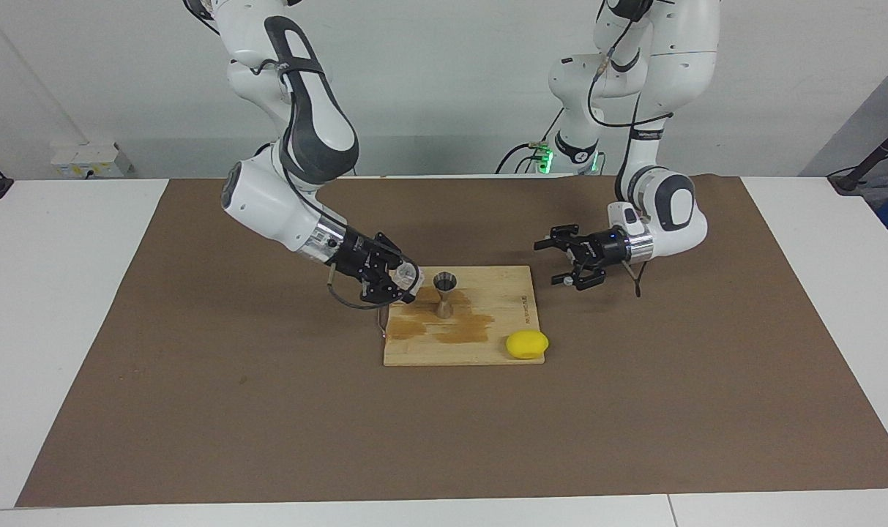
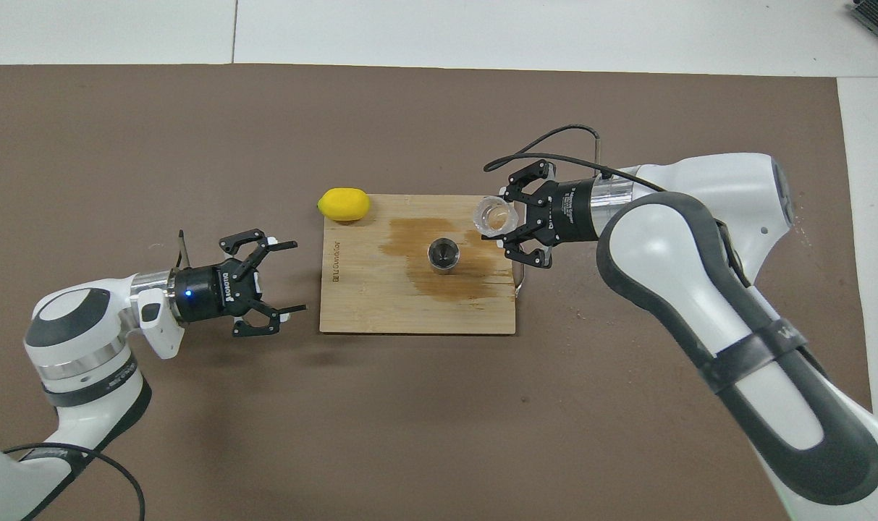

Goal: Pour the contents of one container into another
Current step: 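Move the glass over the metal cup while the left gripper retracts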

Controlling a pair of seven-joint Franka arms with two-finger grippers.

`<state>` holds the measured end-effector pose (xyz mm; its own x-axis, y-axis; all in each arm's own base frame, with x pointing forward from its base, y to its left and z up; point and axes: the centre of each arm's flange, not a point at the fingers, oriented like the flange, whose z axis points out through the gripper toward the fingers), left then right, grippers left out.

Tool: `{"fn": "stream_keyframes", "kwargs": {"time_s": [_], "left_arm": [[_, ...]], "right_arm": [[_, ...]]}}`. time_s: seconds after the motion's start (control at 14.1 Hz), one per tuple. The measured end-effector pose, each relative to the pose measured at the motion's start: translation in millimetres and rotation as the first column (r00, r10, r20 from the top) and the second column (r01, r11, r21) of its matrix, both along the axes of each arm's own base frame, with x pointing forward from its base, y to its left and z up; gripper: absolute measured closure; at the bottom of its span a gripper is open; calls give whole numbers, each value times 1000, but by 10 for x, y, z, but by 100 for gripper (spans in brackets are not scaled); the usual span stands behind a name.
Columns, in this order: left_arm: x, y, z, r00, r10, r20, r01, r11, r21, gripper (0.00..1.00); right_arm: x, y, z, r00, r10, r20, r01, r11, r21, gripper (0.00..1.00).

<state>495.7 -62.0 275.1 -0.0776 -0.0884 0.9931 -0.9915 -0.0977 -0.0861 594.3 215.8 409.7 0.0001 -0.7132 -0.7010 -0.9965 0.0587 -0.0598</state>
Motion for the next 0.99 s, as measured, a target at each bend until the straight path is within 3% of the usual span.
{"fn": "stream_keyframes", "kwargs": {"time_s": [0.28,0.57,0.99], "left_arm": [[-127,820,46,999,-44,3,43,997,65,0],[-192,1461,238,994,-93,-60,100,985,138,0],[-116,2241,705,984,-132,-120,168,913,371,0]], "right_arm": [[-84,186,0,999,12,-34,-14,999,-49,49],[-148,217,55,998,25,-66,-32,993,-116,49],[-173,232,126,997,1,-71,-18,972,-235,49]]}}
